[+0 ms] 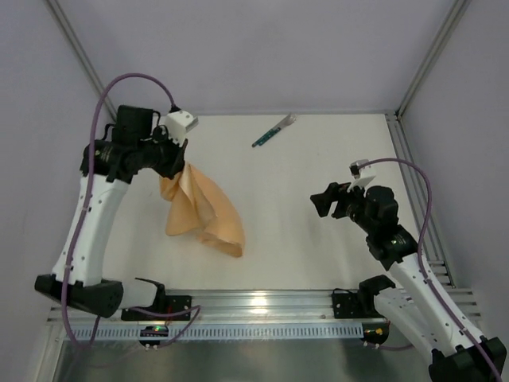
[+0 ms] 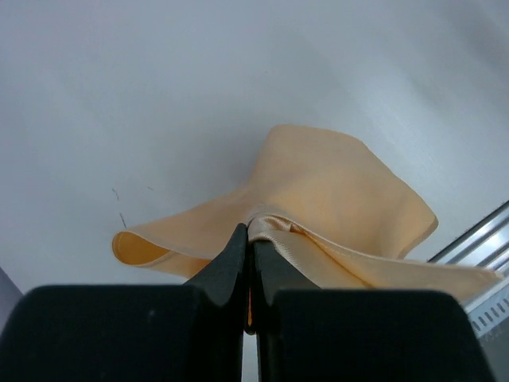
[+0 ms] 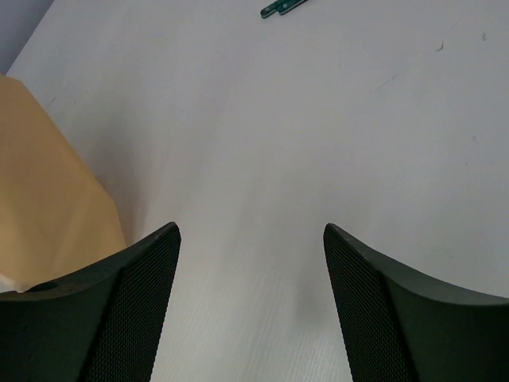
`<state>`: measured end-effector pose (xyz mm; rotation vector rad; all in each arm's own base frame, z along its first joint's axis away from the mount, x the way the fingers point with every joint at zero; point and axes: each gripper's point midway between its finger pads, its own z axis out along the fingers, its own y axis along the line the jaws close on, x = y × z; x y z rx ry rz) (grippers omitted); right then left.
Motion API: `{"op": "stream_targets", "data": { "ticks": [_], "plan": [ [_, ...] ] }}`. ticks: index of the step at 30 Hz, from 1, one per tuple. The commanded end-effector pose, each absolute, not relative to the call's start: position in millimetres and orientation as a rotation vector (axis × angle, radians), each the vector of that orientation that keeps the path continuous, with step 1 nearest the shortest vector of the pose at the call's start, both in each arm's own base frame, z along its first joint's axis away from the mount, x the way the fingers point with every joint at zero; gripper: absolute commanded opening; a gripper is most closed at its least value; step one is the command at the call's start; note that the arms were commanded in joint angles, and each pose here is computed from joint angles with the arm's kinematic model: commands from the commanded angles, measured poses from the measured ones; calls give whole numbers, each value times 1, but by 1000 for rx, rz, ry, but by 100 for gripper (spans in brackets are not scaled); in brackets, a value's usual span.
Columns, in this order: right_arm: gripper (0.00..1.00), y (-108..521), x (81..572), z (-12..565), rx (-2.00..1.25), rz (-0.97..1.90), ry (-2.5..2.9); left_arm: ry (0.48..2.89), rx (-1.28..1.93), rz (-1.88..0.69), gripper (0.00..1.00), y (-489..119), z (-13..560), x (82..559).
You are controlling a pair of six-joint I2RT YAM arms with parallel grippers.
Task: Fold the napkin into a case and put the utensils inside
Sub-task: Place the crumpled napkin at the center of the board.
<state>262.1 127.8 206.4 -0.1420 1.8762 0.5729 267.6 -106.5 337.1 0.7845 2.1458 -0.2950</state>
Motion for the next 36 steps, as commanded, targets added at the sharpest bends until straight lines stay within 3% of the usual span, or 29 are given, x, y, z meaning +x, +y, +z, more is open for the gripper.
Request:
{"op": "stream_targets", "data": {
  "ticks": [1,4,8,15,24,25,27,28,31,36],
  "plan": [
    [76,138,263,200,-160,624,1938,2212,869,-254,2,-126,281,326],
    [74,142,263,185,-145,649,2001,2256,1004,-302,0,-158,236,340],
    [69,159,259,170,-135,769,2042,2278,1205,-383,0,-203,194,322],
    [68,205,256,146,-162,939,2080,2259,1325,-410,1,-240,160,307],
    [68,255,253,131,-234,1023,2126,2278,1310,-362,5,-258,144,336],
    [68,264,253,133,-242,1044,2108,2277,1309,-360,7,-258,143,337],
    [68,275,255,126,-228,1068,2121,2282,1297,-310,23,-255,139,344],
    [68,285,254,128,-245,1086,2113,2290,1284,-256,40,-249,136,349],
    [65,300,259,111,-242,1072,2170,2285,1253,-165,64,-240,138,360],
    [61,320,275,102,-224,1097,2208,2315,1081,-189,91,-198,169,364]
  ]
}}
